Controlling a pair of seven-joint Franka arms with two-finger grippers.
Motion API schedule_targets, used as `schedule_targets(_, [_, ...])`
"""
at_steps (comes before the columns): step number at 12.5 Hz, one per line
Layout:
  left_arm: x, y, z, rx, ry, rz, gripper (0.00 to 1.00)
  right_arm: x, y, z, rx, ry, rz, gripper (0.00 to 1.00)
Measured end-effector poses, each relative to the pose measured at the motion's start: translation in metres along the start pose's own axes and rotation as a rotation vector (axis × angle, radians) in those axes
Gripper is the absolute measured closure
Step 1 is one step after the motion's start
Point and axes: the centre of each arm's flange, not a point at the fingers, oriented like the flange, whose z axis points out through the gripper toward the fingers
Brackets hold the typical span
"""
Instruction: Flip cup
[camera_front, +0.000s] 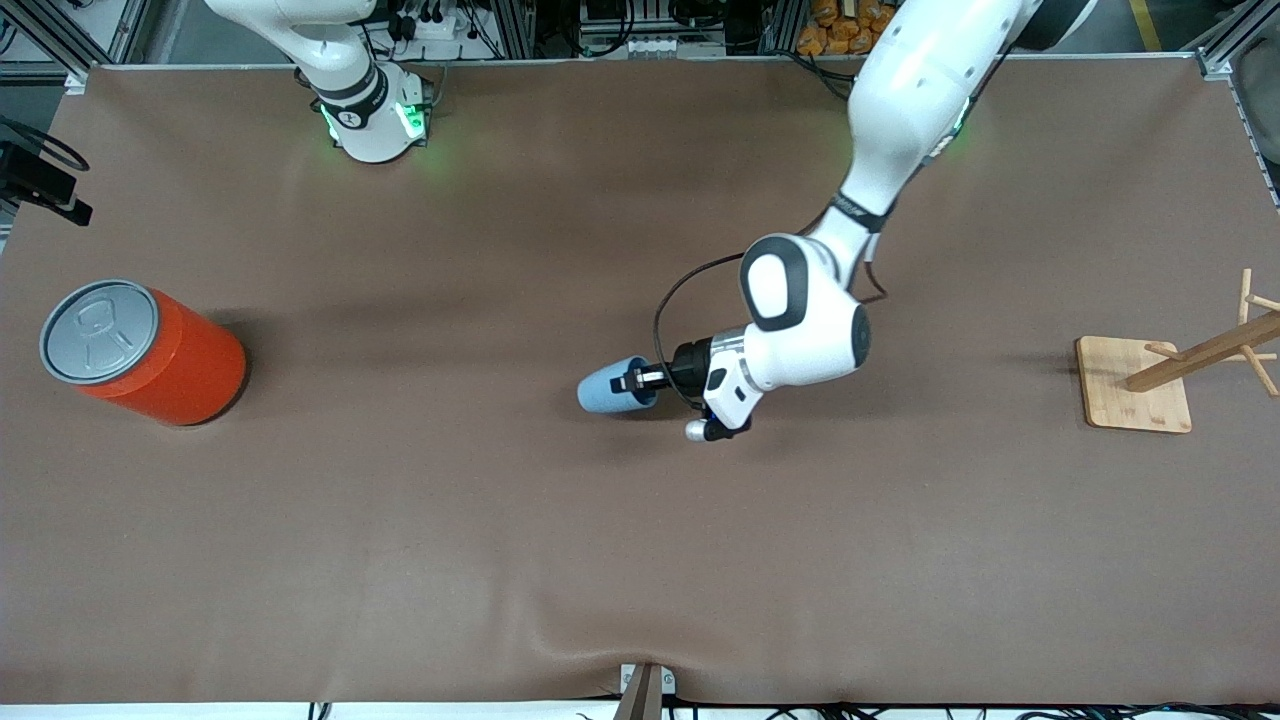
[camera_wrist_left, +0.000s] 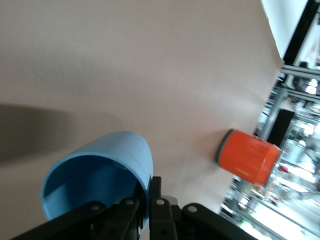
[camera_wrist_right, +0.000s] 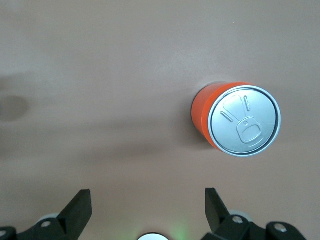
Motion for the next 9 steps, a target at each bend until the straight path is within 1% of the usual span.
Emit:
schedule_targets(2, [0.014, 0.020, -0.062, 0.080, 0.037, 0.011, 0.95, -0.001, 0.000, -0.001, 0.007, -0.002, 0.001, 0.00])
schedule_targets(4, [0.041, 0.008, -0.119, 0.196, 0.071, 0.038, 0.95, -0.002, 0.000, 0.000, 0.016, -0.016, 0.002, 0.00])
schedule_targets(6, [0.069, -0.014, -0.173, 0.341, 0.084, 0.061, 0.95, -0.003, 0.000, 0.000, 0.022, -0.021, 0.001, 0.00])
schedule_targets(7, [0.079, -0.022, -0.194, 0.426, 0.091, 0.087, 0.95, -0.004, -0.001, 0.001, 0.024, -0.026, 0.001, 0.00])
schedule_targets(9, [0.086, -0.030, -0.216, 0.623, 0.112, 0.164, 0.95, -0.004, -0.001, 0.001, 0.025, -0.028, 0.003, 0.00])
